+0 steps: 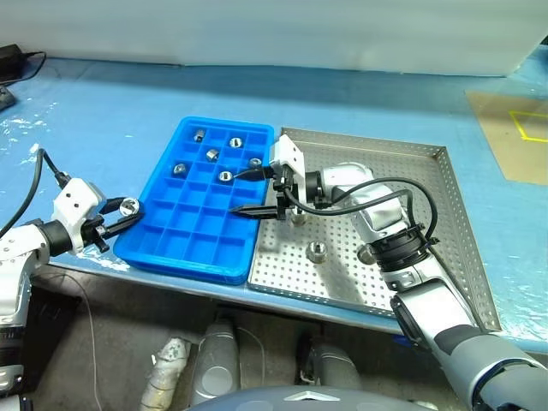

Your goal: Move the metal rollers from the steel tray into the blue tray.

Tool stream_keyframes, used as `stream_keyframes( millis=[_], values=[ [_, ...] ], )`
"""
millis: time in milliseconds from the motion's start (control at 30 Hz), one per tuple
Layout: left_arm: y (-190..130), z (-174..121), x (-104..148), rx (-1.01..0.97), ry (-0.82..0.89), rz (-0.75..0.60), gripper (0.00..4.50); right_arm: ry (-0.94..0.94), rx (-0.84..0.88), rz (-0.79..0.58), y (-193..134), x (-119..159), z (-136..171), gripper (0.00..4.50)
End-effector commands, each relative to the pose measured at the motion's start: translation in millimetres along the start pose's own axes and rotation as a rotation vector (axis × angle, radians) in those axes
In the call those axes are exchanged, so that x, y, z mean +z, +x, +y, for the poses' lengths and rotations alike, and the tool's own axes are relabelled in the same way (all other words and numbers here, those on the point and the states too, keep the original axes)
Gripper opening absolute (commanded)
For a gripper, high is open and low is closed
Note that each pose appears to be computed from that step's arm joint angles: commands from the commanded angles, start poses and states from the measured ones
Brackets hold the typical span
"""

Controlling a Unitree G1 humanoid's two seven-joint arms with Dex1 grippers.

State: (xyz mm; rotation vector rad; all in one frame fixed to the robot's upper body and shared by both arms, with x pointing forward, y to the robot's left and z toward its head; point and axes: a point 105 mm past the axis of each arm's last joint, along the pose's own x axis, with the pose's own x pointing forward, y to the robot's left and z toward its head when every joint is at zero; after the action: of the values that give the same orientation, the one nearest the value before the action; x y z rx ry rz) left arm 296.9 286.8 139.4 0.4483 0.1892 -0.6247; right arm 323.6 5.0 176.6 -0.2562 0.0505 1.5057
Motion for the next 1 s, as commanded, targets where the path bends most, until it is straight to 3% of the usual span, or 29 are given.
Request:
stream_keyframes(
  millis=[33,533,733,900,1000],
  values=[
    [5.8,0.9,9.2,-0.002,0.008,-0.052,1.71,-0.046,0.004,-0.016,-1.5,10.1,2.1,4.22],
    [26.2,-0.4,-11.1,-0.03,-0.021,0.014,1.71,-0.04,-0.112,-0.014,-13.0,6.7,-6.9,4.22],
    [34.1,-3.2,-8.5,-0.047,-0.023,0.002,3.7,-0.044,-0.134,-0.009,-15.1,5.4,-9.2,4.22],
    [36.5,-5.0,-3.3,-0.067,-0.004,-0.007,3.7,-0.044,-0.15,-0.009,-16.1,4.7,-10.6,4.22],
    [40.4,-2.6,16.0,-0.074,0.019,-0.066,3.7,-0.048,-0.165,-0.007,-18.7,4.2,-12.3,4.22]
  ],
)
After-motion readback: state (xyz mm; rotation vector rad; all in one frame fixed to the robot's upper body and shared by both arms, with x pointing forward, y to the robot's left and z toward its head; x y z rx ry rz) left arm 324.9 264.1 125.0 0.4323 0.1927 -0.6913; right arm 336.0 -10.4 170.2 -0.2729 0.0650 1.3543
